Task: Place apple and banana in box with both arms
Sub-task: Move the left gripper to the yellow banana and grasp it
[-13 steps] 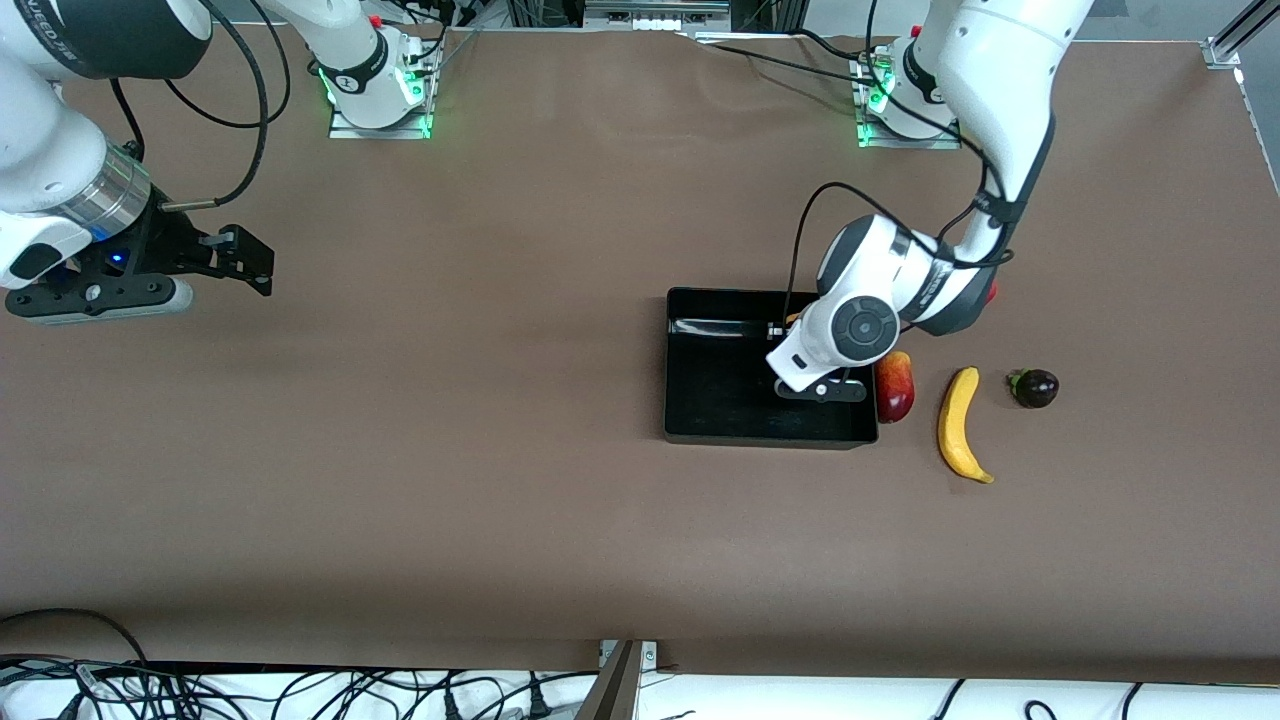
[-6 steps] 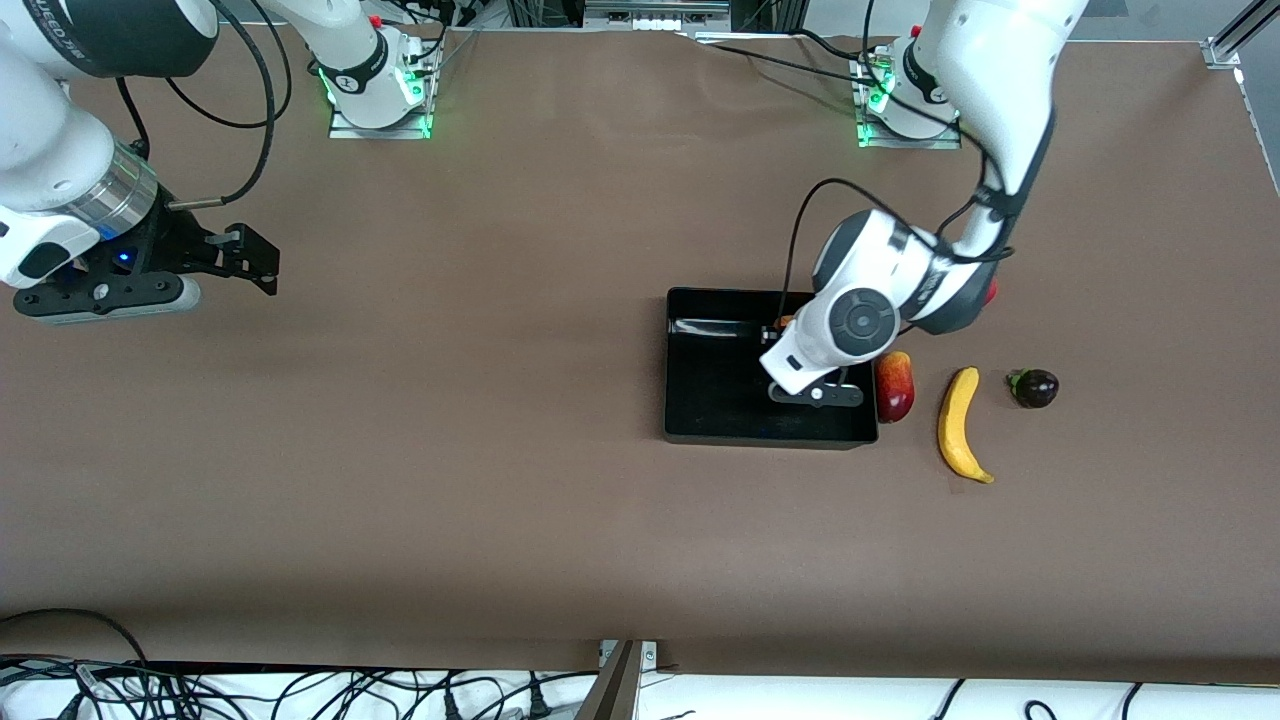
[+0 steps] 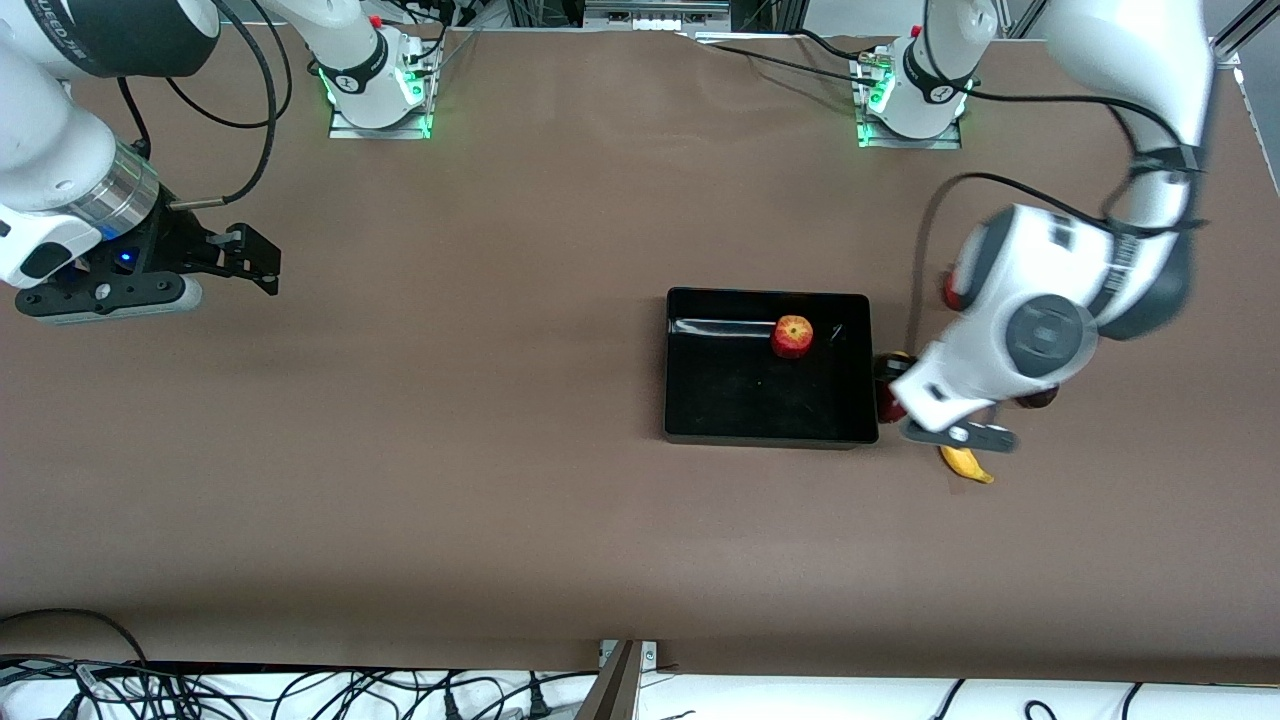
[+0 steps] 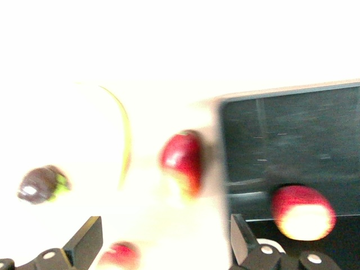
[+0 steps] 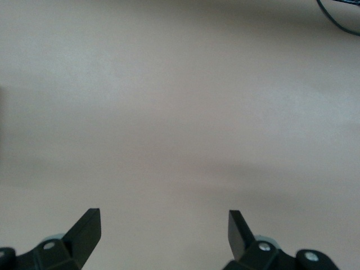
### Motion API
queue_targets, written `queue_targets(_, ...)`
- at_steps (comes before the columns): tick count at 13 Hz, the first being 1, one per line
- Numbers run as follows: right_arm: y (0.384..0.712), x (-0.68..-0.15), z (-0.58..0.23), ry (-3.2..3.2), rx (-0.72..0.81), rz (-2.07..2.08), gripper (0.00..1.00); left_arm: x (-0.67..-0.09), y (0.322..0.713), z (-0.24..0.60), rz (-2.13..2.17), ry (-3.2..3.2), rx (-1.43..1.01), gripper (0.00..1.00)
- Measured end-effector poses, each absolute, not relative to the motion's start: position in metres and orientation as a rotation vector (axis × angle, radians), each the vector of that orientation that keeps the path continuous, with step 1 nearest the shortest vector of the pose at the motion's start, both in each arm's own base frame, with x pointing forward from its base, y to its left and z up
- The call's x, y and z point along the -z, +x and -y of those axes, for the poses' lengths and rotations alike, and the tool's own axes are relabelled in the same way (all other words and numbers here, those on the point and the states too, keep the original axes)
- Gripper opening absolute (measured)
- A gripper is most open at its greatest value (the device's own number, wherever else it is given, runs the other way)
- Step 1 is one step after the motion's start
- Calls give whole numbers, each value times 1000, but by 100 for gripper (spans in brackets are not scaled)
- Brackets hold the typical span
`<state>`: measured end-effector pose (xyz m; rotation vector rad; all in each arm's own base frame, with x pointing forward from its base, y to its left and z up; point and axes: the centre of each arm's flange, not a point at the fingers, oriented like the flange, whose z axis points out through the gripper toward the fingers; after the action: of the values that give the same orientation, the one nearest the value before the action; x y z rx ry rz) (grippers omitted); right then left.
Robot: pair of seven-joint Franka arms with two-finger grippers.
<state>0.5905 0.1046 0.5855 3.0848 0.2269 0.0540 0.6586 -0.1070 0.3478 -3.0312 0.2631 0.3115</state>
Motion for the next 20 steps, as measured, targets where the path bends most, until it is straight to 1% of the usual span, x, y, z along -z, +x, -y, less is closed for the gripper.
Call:
queue_targets(3,591,-586,-105,3085,-64,-228,100,-281,674,42,-395,-3060,-337,100)
queue_targets(6,591,-586,-105,3085,-66,-228,100,-216,672,36,-470,-3078,-280,100)
queue_targets(8,591,-586,-105,3085,-66,-228,100,-188,668,27,-481,-3086,-280,100)
queue_targets(9,591,-586,-105,3085,-66,-228,100,-183,667,22,-486,-3088,-288,91)
queue_targets(10,591,-586,-105,3085,-66,-228,100,-181,666,21,-488,-3088,-293,79)
queue_targets(13,591,-586,-105,3085,-67,-228,100,-181,666,24,-497,-3090,-293,43)
queue_targets(14,591,-586,-105,3085,-67,-228,100,-184,667,24,-498,-3090,-285,34)
queue_targets(16,591,-586,-105,3085,-67,-228,100,-204,673,27,-502,-3089,-268,34)
queue_targets(17,591,-586,-105,3085,-67,-228,100,-228,679,30,-507,-3085,-278,34)
queue_targets(20,591,-587,-105,3085,-68,-228,100,-331,688,81,-555,-3044,-377,34)
